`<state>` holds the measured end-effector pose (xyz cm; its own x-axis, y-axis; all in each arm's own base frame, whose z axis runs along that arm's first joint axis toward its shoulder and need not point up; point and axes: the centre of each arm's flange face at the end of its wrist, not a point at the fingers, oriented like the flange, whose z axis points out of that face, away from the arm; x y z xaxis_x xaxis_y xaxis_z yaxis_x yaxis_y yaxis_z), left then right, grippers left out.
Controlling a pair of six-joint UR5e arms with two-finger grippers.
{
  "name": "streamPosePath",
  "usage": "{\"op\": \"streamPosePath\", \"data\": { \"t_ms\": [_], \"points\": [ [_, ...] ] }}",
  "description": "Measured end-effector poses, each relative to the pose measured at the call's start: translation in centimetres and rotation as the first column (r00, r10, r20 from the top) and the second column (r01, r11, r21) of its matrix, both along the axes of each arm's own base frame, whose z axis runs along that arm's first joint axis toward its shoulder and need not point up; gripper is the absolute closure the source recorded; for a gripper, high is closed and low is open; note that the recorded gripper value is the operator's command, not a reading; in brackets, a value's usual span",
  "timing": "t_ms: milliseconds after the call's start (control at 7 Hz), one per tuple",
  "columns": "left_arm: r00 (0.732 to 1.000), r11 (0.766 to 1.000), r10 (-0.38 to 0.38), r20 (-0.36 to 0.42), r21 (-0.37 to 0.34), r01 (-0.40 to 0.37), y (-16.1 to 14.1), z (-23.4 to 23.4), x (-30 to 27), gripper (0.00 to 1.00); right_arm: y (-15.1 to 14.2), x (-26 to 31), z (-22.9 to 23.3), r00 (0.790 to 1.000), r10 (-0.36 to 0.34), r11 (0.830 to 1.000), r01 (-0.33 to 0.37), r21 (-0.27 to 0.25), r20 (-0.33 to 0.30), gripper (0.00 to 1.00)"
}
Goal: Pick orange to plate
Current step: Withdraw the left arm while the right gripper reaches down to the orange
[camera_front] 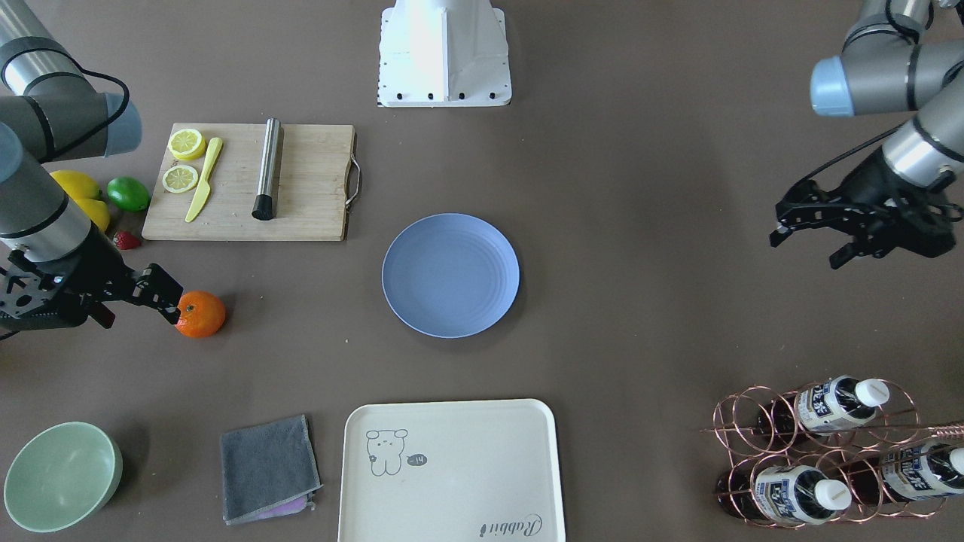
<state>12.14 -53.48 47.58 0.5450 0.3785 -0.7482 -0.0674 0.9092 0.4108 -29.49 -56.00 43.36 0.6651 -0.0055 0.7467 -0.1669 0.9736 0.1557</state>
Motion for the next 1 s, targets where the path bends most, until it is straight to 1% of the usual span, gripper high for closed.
{"op": "streamPosePath", "data": {
  "t_ms": [143,286,429,571,714,857,1000],
  "points": [
    [1.0,0.999,0.009,0.019,0.051,-0.01,1.2,4.9,-7.0,0.01,0.0,-1.3,-0.4,1.0,-0.011,1.0,0.011,0.001,0.002,0.0],
    [0.999,0.999,-0.005,0.041,0.04,0.003,3.3,9.6,-11.9,0.01,0.1,-2.3,-0.6,1.0,-0.024,1.0,0.024,0.002,0.001,0.0],
    [0.997,1.0,-0.015,0.074,-0.008,0.016,4.9,13.5,-14.4,0.01,0.4,-3.2,-0.2,0.999,-0.04,0.999,0.04,-0.001,-0.005,0.0],
    [0.993,0.995,-0.004,0.119,-0.094,0.015,5.6,16.3,-15.3,0.01,0.7,-4.1,0.5,0.998,-0.054,0.998,0.054,-0.008,-0.016,0.0],
    [0.988,0.984,0.011,0.151,-0.177,0.017,5.4,17.3,-15.7,0.01,1.1,-4.8,1.2,0.997,-0.065,0.998,0.065,-0.013,-0.028,0.0],
    [0.986,0.976,0.018,0.165,-0.216,0.018,5.3,17.6,-15.9,0.01,1.5,-5.4,1.8,0.996,-0.076,0.997,0.075,-0.017,-0.036,0.0],
    [0.986,0.973,0.021,0.167,-0.231,0.018,5.2,17.6,-16.0,0.01,1.9,-6.1,2.0,0.996,-0.085,0.996,0.084,-0.019,-0.042,0.0]
  ]
}}
